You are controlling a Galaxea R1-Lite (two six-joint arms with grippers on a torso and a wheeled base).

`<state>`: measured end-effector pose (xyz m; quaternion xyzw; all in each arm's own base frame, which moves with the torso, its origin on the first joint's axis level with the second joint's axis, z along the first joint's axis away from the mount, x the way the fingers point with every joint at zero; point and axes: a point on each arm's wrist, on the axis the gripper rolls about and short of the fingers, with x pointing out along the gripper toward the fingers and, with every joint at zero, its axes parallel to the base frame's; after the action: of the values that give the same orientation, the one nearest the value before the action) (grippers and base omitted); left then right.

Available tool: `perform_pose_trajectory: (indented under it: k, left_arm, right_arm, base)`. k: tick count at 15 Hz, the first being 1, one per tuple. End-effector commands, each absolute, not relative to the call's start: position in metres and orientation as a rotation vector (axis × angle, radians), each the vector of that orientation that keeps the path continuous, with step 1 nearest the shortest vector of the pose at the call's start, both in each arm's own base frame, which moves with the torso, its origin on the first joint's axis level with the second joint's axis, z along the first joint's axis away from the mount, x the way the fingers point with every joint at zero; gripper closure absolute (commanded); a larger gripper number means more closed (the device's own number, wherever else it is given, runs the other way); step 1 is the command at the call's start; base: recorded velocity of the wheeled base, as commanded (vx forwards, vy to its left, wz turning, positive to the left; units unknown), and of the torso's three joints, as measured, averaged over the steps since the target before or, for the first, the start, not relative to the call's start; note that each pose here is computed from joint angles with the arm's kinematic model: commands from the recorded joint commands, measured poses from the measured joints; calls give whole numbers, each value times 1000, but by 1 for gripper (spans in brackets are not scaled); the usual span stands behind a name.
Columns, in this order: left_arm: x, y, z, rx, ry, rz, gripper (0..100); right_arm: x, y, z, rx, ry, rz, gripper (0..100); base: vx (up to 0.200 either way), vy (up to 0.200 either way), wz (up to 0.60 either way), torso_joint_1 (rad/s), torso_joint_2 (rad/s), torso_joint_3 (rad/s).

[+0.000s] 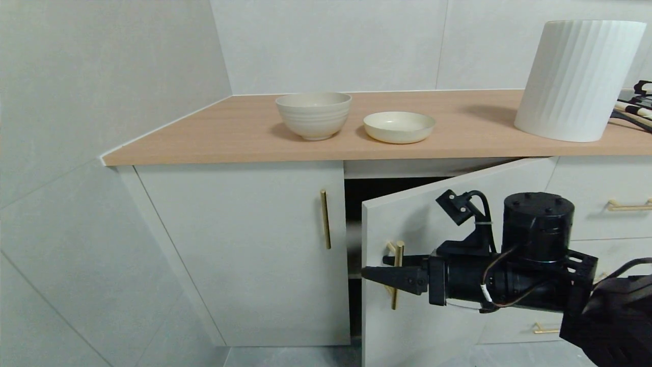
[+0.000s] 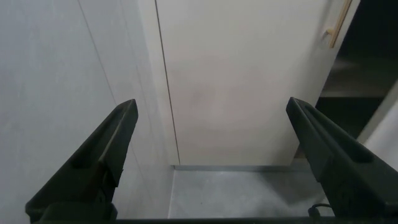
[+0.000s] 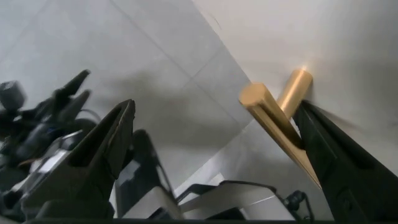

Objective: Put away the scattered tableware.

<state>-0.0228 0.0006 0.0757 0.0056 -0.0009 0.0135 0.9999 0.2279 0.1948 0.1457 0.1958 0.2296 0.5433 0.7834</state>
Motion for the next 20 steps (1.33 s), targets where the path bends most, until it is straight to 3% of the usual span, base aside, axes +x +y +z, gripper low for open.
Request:
perform_pose_trajectory:
  k: [1,10,13,15,18,20]
  left_arm:
    - [-23,1,76,12,-3,28,0]
    - [-23,0,78,67,-17,8,0]
    - [-34,-4,106,65,-64,-184,0]
    - [-32,-6,124,47,15,-269,0]
    - [-5,-9,174,19,118,-413,0]
    - [31,-9,202,0,216,-435,0]
  right_arm:
    - [210,184,157,422,469,1194,0]
    - [200,180,151,414,500,1198,0]
    - [201,180,150,414,502,1197,0]
    - [201,180,150,415,503,1197,0]
    - [198,180,154,414,487,1208,0]
    - [195,179,159,414,468,1218,0]
  base:
    - [0,0,0,0,0,0]
    - [0,0,0,0,0,0]
    - [0,0,0,0,0,0]
    - [0,0,0,0,0,0]
    - [0,0,0,0,0,0]
    - [0,0,0,0,0,0]
